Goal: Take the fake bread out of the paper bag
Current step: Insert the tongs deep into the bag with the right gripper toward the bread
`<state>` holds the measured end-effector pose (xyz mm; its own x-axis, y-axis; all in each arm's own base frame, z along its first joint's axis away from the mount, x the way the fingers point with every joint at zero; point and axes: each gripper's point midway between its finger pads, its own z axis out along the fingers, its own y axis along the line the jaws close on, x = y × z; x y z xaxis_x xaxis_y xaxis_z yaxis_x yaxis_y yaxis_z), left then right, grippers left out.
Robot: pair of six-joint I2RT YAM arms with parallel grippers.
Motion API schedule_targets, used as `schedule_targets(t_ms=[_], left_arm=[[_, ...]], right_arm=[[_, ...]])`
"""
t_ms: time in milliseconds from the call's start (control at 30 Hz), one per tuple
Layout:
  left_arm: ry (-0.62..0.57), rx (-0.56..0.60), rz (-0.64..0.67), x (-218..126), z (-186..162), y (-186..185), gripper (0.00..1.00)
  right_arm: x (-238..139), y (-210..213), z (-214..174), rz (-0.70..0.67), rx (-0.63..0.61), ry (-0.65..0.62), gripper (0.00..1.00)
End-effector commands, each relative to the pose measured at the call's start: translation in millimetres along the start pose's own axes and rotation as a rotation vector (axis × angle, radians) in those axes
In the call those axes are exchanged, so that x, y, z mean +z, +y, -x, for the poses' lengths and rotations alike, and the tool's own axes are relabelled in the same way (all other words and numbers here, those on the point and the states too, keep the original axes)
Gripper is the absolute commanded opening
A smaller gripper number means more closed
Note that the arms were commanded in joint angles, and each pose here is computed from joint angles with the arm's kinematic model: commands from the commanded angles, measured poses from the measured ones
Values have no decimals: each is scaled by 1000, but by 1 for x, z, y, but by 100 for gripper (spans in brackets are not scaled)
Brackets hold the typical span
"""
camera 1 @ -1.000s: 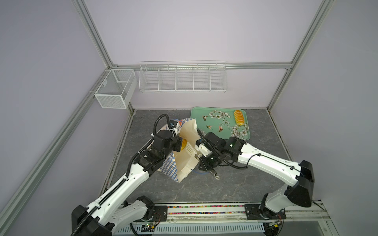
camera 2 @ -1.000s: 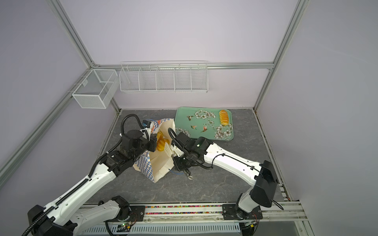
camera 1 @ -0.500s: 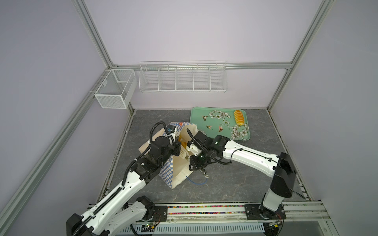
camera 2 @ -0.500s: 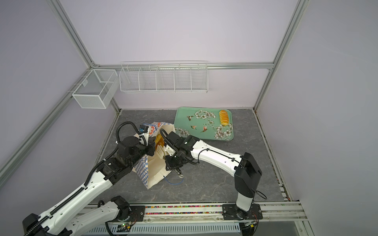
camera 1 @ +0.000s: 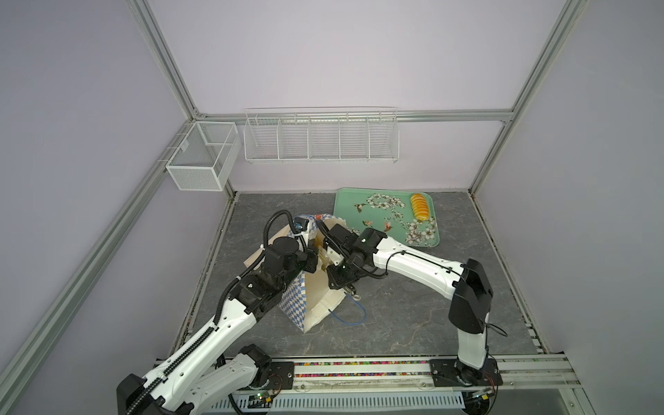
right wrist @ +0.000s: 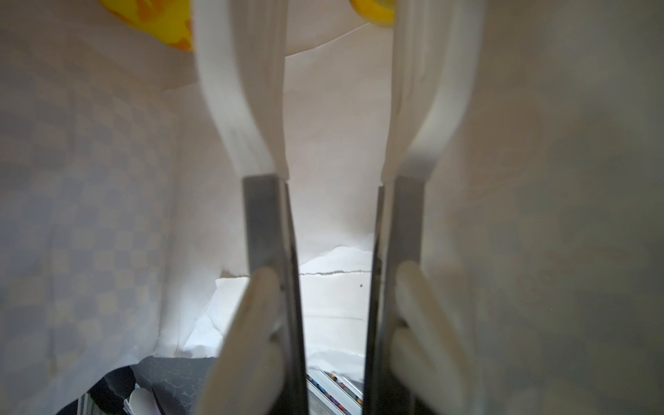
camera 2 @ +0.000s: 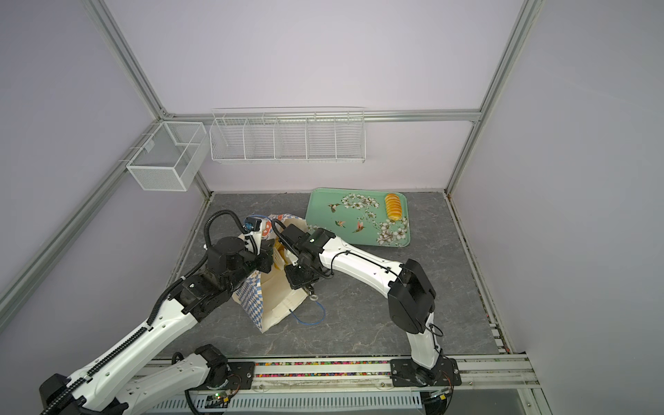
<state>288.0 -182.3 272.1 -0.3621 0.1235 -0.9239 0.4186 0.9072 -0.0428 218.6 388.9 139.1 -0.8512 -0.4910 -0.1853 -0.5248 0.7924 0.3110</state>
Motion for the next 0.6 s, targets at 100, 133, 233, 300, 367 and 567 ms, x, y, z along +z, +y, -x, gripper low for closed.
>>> schedule_targets(t_ms=[100,133,233,300,367,567], left_arm=[[-25,-10,-56,-3,20,-12,0],[-23,-8,-60,-3,20,-13,0],[-16,-5,-65,-2,20,-14,0],[-15,-3,-71,-2,20,-15,0],[-16,-1,-73,-2,20,-15,0],[-14,0,-76,-2,20,-16,0]], right_arm=[[9,-24,4,-128,-52,31,41],[12,-26,5,-138,-58,37,42],[18,-31,7,-170,-73,53,43],[23,-35,7,-190,-83,69,43],[28,-37,9,-206,-91,82,43],[43,-46,10,-261,-117,130,43]])
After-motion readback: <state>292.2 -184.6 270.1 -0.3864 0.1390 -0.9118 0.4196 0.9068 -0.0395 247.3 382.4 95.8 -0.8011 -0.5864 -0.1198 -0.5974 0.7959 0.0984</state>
